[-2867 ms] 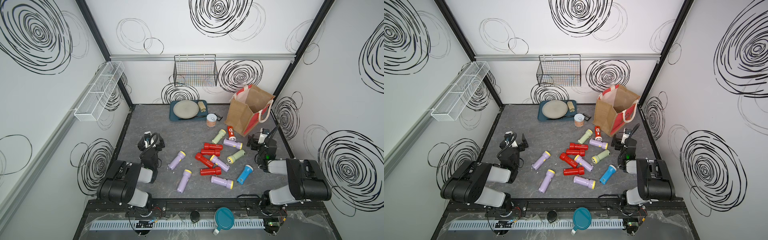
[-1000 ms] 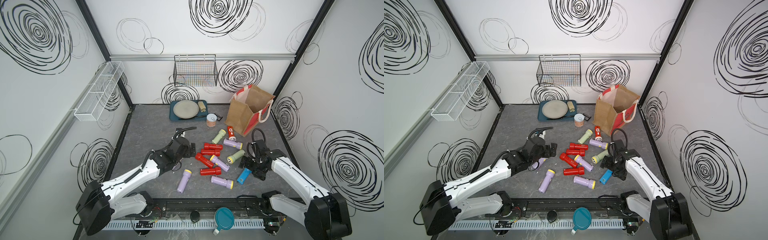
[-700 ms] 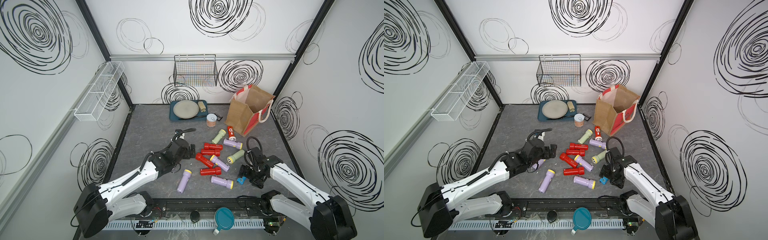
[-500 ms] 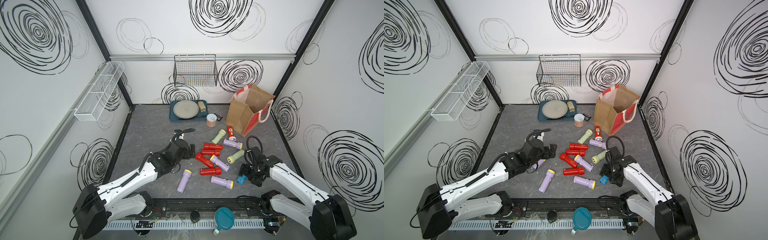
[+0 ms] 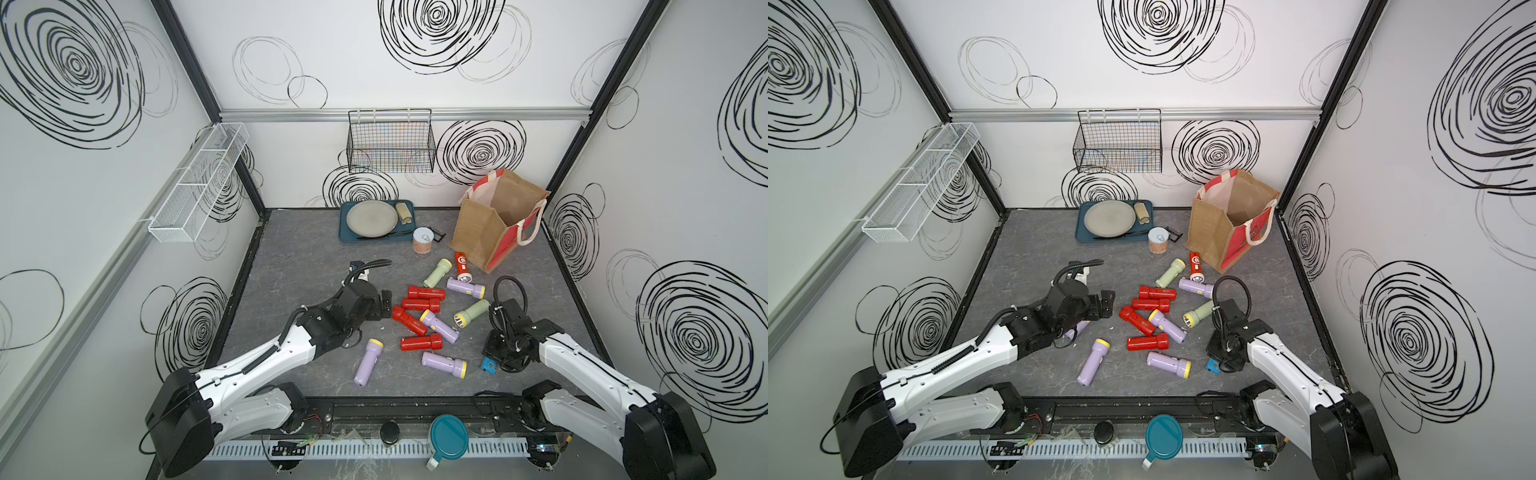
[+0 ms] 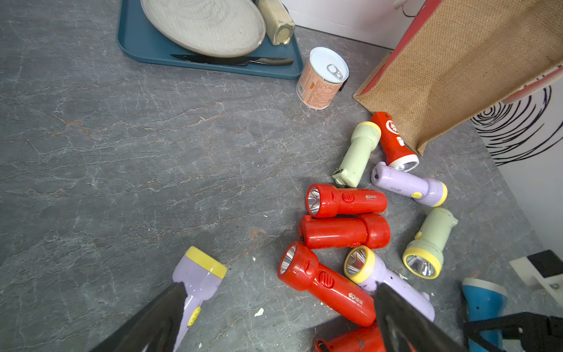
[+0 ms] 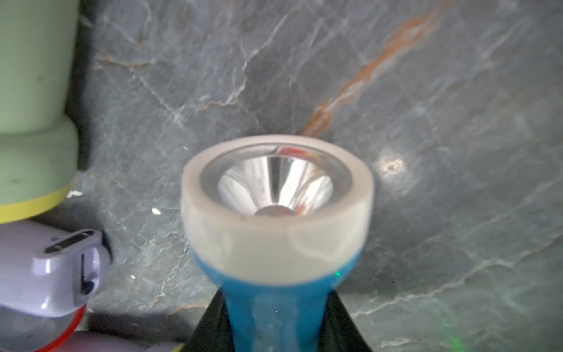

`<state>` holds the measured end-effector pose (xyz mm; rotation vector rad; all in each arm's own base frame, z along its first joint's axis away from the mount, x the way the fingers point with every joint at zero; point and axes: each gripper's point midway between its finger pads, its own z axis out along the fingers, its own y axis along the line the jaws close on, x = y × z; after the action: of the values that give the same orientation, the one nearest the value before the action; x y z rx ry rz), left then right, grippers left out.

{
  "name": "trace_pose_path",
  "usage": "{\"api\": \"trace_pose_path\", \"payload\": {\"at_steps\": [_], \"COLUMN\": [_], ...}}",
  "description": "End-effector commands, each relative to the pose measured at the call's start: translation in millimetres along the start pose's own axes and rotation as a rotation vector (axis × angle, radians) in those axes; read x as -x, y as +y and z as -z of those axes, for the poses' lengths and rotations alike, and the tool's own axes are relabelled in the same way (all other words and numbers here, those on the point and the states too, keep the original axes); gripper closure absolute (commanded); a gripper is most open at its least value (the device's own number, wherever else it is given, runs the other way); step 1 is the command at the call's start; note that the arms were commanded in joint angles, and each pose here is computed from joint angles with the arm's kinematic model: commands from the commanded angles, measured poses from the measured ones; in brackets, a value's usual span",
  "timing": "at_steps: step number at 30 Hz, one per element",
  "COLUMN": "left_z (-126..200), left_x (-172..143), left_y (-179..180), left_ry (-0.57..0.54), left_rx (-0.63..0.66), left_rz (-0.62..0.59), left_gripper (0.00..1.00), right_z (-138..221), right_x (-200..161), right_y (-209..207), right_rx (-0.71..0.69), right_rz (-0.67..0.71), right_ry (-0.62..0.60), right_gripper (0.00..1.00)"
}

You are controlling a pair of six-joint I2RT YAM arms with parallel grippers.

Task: Put the flashlights into the tote bags
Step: Pick up the flashlight from the center of the board, then place the flashlight in the canvas bag.

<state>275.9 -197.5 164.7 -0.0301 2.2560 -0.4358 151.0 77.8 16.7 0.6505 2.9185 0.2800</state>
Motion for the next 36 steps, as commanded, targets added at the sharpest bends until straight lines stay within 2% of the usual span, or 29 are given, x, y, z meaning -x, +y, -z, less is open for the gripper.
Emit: {"api": "trace_pose_path", "payload": {"at_steps": [1,5,9,13,18,20,23,27,31,36], "left_z": [1.0,4.3,3.2,1.2,-3.3,-5.5,-9.6,-10.5,-5.5,1.3], "left_x": [2.3,4.6,3.1,2.0,4.3,6.1,7.8,12.4,20.1,26.5], "left_y": [-5.5,-11.1,-13.5,-20.7,-34.1,-40.4,-46.2,-53.3,-56.3,-56.3], "left_ry": [-0.023,-0.038,-0.046,-0.043,-0.035,-0.028,-0.016,-0.013,-0.026,-0.043], "left_rx": [-0.029,-0.049,-0.054,-0.077,-0.117,-0.129,-0.130,-0.137,-0.128,-0.123], "left_rz": [0.025,0.040,0.049,0.054,0.046,0.033,0.005,-0.016,-0.025,-0.023], "left_gripper": [0.01,0.01,0.01,0.01,0.01,0.01,0.01,0.01,0.01,0.01], "right_z": [5.6,32.9,84.4,156.8,235.5,255.0,265.4,269.2,275.1,277.5], "right_x": [-4.1,12.3,39.3,69.3,117.7,136.6,167.9,214.3,259.0,305.8], "right_y": [-9.3,10.4,40.3,79.9,125.5,137.7,152.7,159.2,157.0,148.3], "right_rx": [-0.027,0.060,0.189,0.303,0.287,0.276,0.273,0.269,0.269,0.236], "right_rz": [0.002,0.041,0.119,0.221,0.358,0.373,0.355,0.251,0.165,0.119], "right_ry": [-0.011,-0.113,-0.286,-0.447,-0.611,-0.638,-0.620,-0.670,-0.731,-0.793], "right_gripper": [0.87,1.00,1.00,1.00,1.00,1.00,1.00,1.00,1.00,1.00]}}
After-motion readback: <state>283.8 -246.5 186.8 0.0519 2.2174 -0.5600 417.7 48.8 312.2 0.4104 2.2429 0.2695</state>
